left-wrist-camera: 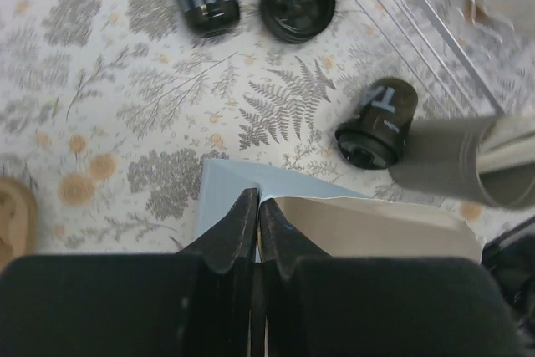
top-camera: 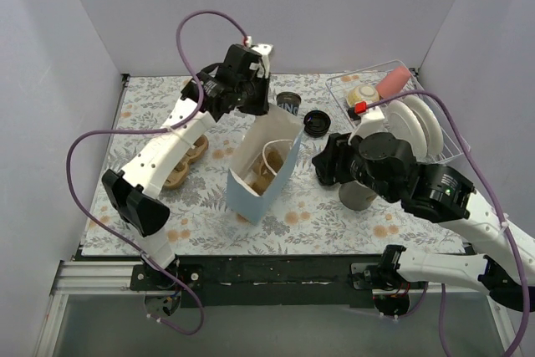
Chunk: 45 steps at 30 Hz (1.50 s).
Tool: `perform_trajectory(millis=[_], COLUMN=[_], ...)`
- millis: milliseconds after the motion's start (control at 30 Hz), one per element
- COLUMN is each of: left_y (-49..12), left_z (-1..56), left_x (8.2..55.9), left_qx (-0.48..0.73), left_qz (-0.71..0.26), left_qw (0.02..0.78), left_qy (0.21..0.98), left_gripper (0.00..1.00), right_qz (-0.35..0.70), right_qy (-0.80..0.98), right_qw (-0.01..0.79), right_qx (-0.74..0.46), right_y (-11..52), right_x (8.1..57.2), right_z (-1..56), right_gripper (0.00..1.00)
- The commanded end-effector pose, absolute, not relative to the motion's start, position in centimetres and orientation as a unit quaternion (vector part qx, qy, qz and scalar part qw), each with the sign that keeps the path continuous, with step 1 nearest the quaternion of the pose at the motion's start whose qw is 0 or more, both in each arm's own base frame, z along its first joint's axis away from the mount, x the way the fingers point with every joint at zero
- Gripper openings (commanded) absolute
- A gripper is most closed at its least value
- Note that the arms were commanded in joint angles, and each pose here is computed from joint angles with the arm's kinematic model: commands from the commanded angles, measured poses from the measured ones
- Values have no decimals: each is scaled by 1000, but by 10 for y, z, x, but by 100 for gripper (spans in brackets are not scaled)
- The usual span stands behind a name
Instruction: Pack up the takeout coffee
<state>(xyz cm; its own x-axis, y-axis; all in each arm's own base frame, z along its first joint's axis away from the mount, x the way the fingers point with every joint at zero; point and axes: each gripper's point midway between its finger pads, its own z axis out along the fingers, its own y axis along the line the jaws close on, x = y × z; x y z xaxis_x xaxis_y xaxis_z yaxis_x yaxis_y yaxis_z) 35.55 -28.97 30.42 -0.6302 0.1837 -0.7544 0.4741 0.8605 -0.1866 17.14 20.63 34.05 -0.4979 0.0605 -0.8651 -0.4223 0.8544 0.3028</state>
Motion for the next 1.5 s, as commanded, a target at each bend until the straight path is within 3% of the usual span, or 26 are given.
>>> perform_trajectory(millis=[0, 133, 367, 633, 933, 1467], left_y=[-218, -199, -198, -195, -178, -165], left_z=[307, 311, 310, 298, 312, 323], left_x=[361, 349, 322, 306, 303, 319], left_qx=[-108, -187, -299, -295, -358, -469], left_qz=[-149, -147, -244, -264, -283, -294], left_qw=[372, 374, 370, 373, 401, 408], left_qy=[910, 896, 845, 839, 794, 726], left_gripper=[0, 0, 0, 7, 0, 0], right_qz=[271, 276, 299, 244, 353, 360], right_qy=[815, 811, 802, 805, 781, 814], right_qw=[498, 498, 493, 508, 465, 401], right_qx=[-125, -135, -154, -186, -220, -217], right_y=[222, 230, 249, 258, 286, 300], right_x=[174, 175, 174, 194, 162, 140], right_z=[359, 365, 361, 356, 372, 339], right_gripper=[58, 59, 62, 67, 68, 65])
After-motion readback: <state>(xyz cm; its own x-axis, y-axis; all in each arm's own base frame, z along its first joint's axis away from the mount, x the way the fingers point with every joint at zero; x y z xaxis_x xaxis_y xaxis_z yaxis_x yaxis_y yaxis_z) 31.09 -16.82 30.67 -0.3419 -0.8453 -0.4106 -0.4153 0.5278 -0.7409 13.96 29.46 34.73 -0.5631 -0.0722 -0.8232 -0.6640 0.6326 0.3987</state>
